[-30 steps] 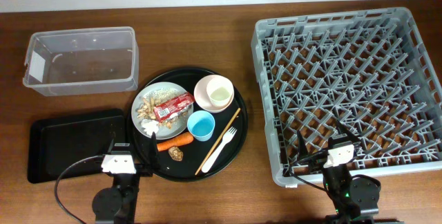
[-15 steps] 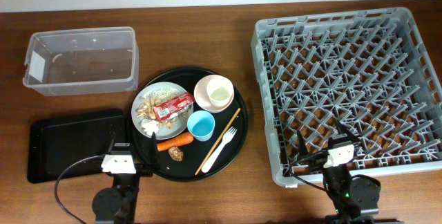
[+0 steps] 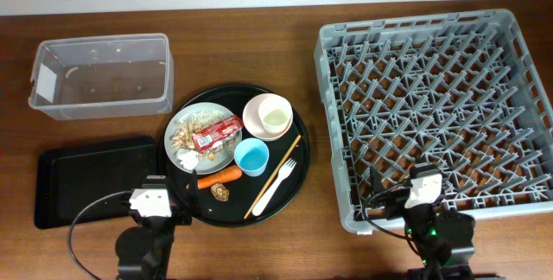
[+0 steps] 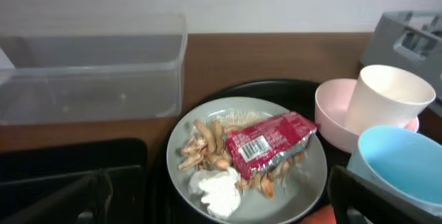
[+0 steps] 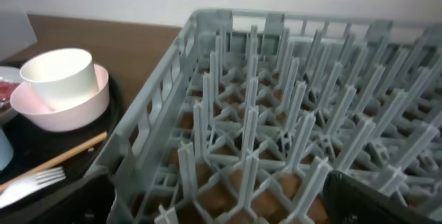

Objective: Sort waste into correct bins and load items into the dishwasher rack

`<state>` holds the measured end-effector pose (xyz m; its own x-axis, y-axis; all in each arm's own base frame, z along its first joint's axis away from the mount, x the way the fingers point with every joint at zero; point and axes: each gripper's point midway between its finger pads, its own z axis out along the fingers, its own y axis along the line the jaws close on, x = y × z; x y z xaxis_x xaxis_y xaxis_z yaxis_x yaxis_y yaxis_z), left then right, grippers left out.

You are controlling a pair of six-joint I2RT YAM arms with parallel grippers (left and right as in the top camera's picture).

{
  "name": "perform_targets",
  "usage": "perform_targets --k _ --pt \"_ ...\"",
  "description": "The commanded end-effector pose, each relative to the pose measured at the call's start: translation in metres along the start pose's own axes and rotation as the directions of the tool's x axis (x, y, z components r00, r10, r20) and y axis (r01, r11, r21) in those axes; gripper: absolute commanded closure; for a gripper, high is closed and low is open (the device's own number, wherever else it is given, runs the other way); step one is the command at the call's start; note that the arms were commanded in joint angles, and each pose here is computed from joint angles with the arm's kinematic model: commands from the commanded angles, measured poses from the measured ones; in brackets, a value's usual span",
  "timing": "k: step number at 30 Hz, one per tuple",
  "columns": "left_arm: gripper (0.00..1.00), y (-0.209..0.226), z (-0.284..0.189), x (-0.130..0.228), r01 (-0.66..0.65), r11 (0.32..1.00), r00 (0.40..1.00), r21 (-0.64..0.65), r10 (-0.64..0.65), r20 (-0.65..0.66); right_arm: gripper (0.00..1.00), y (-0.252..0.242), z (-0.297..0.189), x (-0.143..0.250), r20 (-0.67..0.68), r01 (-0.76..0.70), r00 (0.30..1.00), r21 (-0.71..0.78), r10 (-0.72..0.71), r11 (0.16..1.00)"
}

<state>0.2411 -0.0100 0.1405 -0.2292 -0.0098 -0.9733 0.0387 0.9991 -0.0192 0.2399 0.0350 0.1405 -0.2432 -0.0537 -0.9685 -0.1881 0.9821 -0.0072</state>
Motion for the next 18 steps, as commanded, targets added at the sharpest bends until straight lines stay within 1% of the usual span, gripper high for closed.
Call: perform_targets --k 1,5,9,13,18 --pt "0.01 -0.004 -0.009 -0.029 -0.008 1.000 1.000 0.018 0.008 0.009 0.01 0.001 -0.010 -0.040 0.024 -0.012 1.000 -0.005 0.012 1.000" --pt "0.01 -0.004 -0.011 -0.047 -0.007 1.000 0.999 0.018 0.008 -0.036 0.01 0.001 -0.015 -0.062 -0.051 -0.022 0.998 -0.007 0.022 1.000" --pt "0.01 -0.004 -0.008 -0.065 -0.006 1.000 0.995 0.017 0.008 -0.096 0.01 0.001 -0.017 -0.074 -0.146 -0.035 0.989 -0.012 0.033 0.999" --pt "0.01 -0.005 0.001 -0.080 -0.004 1.000 0.980 0.016 0.007 -0.199 0.01 0.005 -0.020 -0.082 -0.270 -0.058 0.962 -0.032 0.047 0.998" --pt "0.01 -0.005 0.016 -0.093 -0.001 1.000 0.932 0.013 0.005 -0.363 0.01 0.010 -0.022 -0.085 -0.405 -0.092 0.912 -0.053 0.063 0.994"
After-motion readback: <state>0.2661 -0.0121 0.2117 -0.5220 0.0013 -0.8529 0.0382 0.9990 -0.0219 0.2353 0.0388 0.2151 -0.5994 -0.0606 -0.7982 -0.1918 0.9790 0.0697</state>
